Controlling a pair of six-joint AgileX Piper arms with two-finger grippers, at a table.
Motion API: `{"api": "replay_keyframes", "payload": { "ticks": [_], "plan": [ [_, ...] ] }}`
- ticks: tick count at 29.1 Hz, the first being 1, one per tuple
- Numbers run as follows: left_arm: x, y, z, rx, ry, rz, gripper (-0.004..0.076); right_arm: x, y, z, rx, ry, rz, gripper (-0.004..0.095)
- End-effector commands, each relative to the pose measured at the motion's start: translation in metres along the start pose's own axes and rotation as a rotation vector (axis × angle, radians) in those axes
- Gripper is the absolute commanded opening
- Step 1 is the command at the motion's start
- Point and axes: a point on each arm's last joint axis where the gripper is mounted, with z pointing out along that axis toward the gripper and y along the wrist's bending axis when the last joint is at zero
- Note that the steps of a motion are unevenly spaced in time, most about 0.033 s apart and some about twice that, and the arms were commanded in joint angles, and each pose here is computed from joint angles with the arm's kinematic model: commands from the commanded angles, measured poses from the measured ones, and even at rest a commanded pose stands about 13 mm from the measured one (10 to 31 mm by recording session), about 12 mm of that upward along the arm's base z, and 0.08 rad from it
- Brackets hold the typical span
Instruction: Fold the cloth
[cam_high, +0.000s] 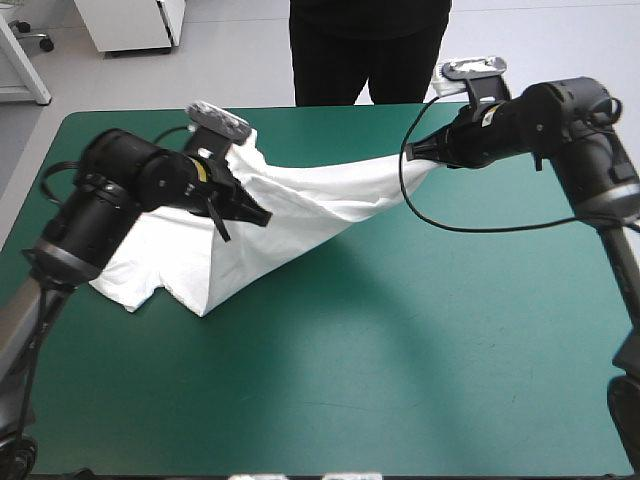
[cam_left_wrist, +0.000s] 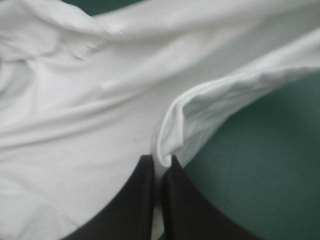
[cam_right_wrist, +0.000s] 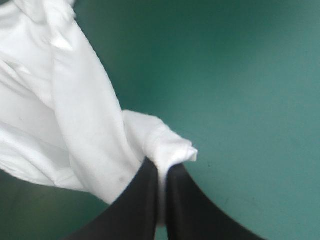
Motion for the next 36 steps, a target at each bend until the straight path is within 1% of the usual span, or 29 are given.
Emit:
{"api": "replay_keyframes", "payload": {
  "ticks": [1, 2, 3, 8, 11, 15, 19, 21, 29, 32, 36],
  "plan": [
    [-0.017, 0.019, -0.073, -0.091, -0.257, -0.024, -0.0009, -0.012, 0.011, -0.075, -0.024, -0.291, -0.019, -0.0017],
    [-0.023, 0.024, -0.099, -0.126, -0.343, -0.03, -0.0009, -0.015, 0.016, -0.103, -0.034, -0.395, -0.019, -0.0017],
    [-0.026, 0.027, -0.113, -0.137, -0.392, -0.036, -0.0009, -0.018, 0.019, -0.118, -0.037, -0.453, -0.026, -0.0017],
    [-0.032, 0.034, -0.175, -0.167, -0.636, -0.065, -0.0009, -0.024, 0.028, -0.175, -0.034, -0.641, -0.093, -0.0017],
    [-0.033, 0.037, -0.211, -0.181, -0.809, -0.077, -0.0009, -0.026, 0.033, -0.206, -0.023, -0.747, -0.155, -0.0017],
    [-0.03, 0.04, -0.261, -0.2, -1.071, -0.089, -0.0009, -0.026, 0.04, -0.248, -0.02, -0.925, -0.188, -0.0017],
    [-0.026, 0.039, -0.295, -0.188, -1.295, -0.092, -0.0009, -0.024, 0.045, -0.285, -0.011, -1.1, -0.22, -0.0017],
    [-0.024, 0.038, -0.308, -0.164, -1.381, -0.091, -0.0009, -0.022, 0.046, -0.297, -0.006, -1.163, -0.232, -0.0017],
    [-0.017, 0.029, -0.34, -0.081, -1.638, -0.04, -0.0009, -0.011, 0.052, -0.347, -0.009, -1.44, -0.241, -0.0016],
    [-0.012, 0.026, -0.35, -0.051, -1.702, -0.021, -0.0009, -0.007, 0.053, -0.356, -0.011, -1.48, -0.244, -0.0016],
    [-0.011, 0.027, -0.352, -0.071, -1.717, -0.006, -0.0009, -0.007, 0.053, -0.356, -0.011, -1.477, -0.245, -0.0016]
  ]
}}
